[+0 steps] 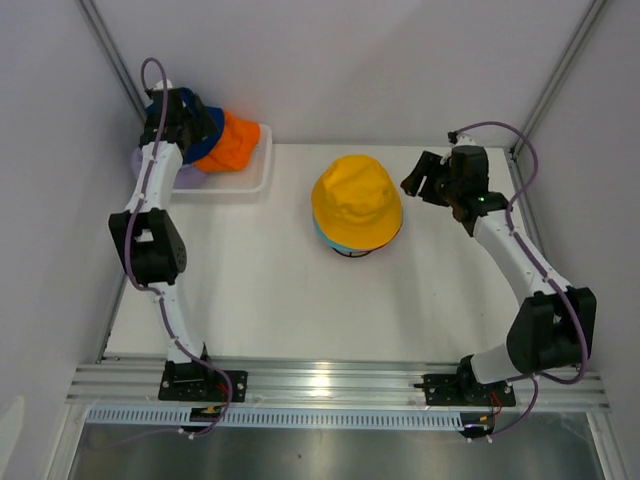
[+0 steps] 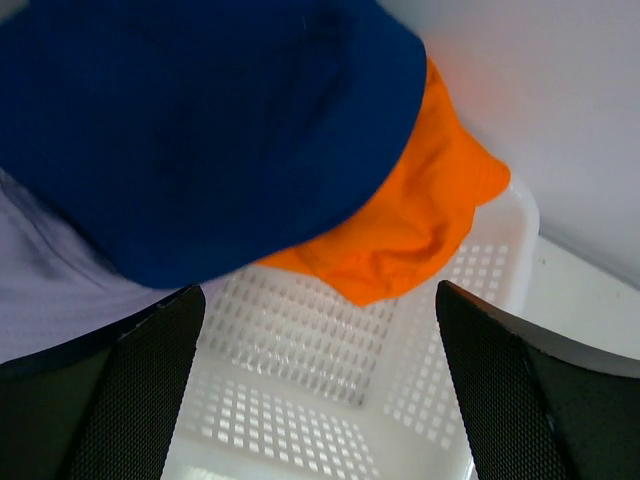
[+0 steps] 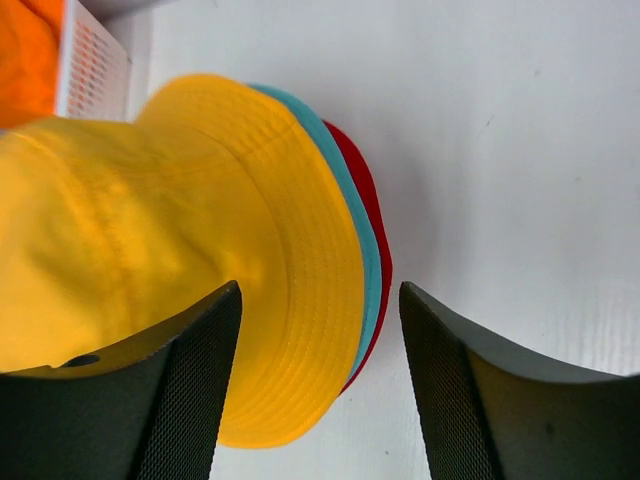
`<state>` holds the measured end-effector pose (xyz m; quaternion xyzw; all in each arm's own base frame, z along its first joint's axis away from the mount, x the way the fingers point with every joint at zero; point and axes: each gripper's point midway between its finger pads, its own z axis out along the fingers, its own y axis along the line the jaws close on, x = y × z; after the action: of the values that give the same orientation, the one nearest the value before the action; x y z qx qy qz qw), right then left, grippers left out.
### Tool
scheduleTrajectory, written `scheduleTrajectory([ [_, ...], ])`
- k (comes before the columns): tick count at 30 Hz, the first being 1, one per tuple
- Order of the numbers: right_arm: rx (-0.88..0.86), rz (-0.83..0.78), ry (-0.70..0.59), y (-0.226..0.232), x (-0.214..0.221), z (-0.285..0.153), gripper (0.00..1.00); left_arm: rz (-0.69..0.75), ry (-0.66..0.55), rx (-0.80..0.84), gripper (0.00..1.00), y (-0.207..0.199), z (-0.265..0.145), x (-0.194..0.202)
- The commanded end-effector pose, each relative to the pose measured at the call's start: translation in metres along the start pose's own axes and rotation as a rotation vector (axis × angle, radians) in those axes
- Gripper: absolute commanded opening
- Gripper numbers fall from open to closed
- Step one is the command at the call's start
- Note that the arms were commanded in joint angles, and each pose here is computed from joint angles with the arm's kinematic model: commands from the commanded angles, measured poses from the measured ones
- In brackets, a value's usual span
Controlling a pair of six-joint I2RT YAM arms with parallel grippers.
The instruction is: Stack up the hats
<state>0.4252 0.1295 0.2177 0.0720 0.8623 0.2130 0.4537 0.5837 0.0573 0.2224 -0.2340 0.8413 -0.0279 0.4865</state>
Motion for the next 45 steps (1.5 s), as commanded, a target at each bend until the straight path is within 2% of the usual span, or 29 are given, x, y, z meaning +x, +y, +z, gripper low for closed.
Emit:
scheduleTrajectory([
  [1, -0.075, -0.032, -0.181, 0.022, -0.061, -0.051, 0.69, -0.028, -0.152, -0.018, 1.0, 0.007, 0.002, -0.06],
  [2, -0.097, -0.03, -0.186, 0.023, -0.06, -0.054, 0.69, -0.018, -0.154, -0.049, 0.99, 0.013, 0.016, -0.056],
  [3, -0.107, -0.03, -0.207, 0.025, -0.064, -0.063, 0.7, -0.007, -0.192, -0.05, 0.99, 0.011, 0.016, -0.07],
  [9, -0.144, -0.024, -0.227, 0.028, -0.062, -0.073, 0.7, -0.003, -0.332, -0.137, 0.95, 0.031, 0.047, -0.09],
  [15, -0.172, -0.017, -0.218, 0.031, -0.059, -0.068, 0.7, -0.069, -0.313, -0.12, 0.91, 0.044, 0.081, -0.074],
  [18, -0.183, -0.026, -0.216, 0.033, -0.058, -0.068, 0.7, -0.093, -0.283, -0.103, 0.76, 0.05, 0.093, -0.064],
  [20, -0.183, -0.029, -0.219, 0.032, -0.06, -0.069, 0.7, -0.078, -0.277, -0.077, 0.57, 0.047, 0.093, -0.062],
  [21, -0.184, -0.031, -0.219, 0.033, -0.059, -0.069, 0.7, -0.076, -0.293, -0.069, 0.28, 0.046, 0.091, -0.066],
  [22, -0.188, -0.028, -0.222, 0.033, -0.059, -0.07, 0.7, -0.078, -0.315, -0.064, 0.15, 0.043, 0.081, -0.076],
  [23, -0.19, -0.024, -0.224, 0.033, -0.058, -0.07, 0.7, -0.078, -0.301, -0.069, 0.05, 0.046, 0.082, -0.068],
  [24, -0.196, -0.021, -0.226, 0.035, -0.058, -0.071, 0.7, -0.083, -0.332, -0.057, 0.01, 0.042, 0.075, -0.078],
  [28, -0.208, -0.008, -0.234, 0.037, -0.06, -0.074, 0.7, -0.086, -0.374, -0.002, 0.01, 0.028, 0.038, -0.101],
  [29, -0.212, -0.007, -0.242, 0.039, -0.062, -0.076, 0.7, -0.089, -0.405, 0.022, 0.01, 0.021, 0.016, -0.118],
  [31, -0.223, -0.004, -0.254, 0.042, -0.066, -0.08, 0.7, -0.094, -0.408, 0.043, 0.01, 0.014, -0.007, -0.127],
  [32, -0.232, 0.0, -0.261, 0.045, -0.068, -0.082, 0.7, -0.098, -0.44, 0.085, 0.01, 0.004, -0.037, -0.144],
  [35, -0.249, 0.006, -0.273, 0.049, -0.072, -0.087, 0.7, -0.071, -0.45, 0.16, 0.01, -0.015, -0.079, -0.155],
  [36, -0.254, 0.01, -0.278, 0.051, -0.074, -0.09, 0.7, -0.061, -0.472, 0.188, 0.01, -0.022, -0.109, -0.165],
  [38, -0.251, 0.022, -0.281, 0.051, -0.075, -0.093, 0.7, -0.042, -0.485, 0.233, 0.01, -0.035, -0.14, -0.17],
  [39, -0.248, 0.034, -0.281, 0.051, -0.074, -0.094, 0.7, -0.022, -0.456, 0.305, 0.01, -0.049, -0.154, -0.164],
  [40, -0.247, 0.037, -0.29, 0.051, -0.076, -0.098, 0.7, -0.007, -0.478, 0.364, 0.01, -0.065, -0.186, -0.169],
  [41, -0.247, 0.045, -0.293, 0.052, -0.076, -0.1, 0.7, 0.002, -0.472, 0.404, 0.01, -0.074, -0.2, -0.167],
  [43, -0.253, 0.059, -0.301, 0.053, -0.076, -0.107, 0.7, 0.028, -0.441, 0.546, 0.01, -0.108, -0.242, -0.155],
  [45, -0.253, 0.077, -0.306, 0.054, -0.076, -0.111, 0.7, 0.041, -0.394, 0.643, 0.01, -0.13, -0.265, -0.137],
])
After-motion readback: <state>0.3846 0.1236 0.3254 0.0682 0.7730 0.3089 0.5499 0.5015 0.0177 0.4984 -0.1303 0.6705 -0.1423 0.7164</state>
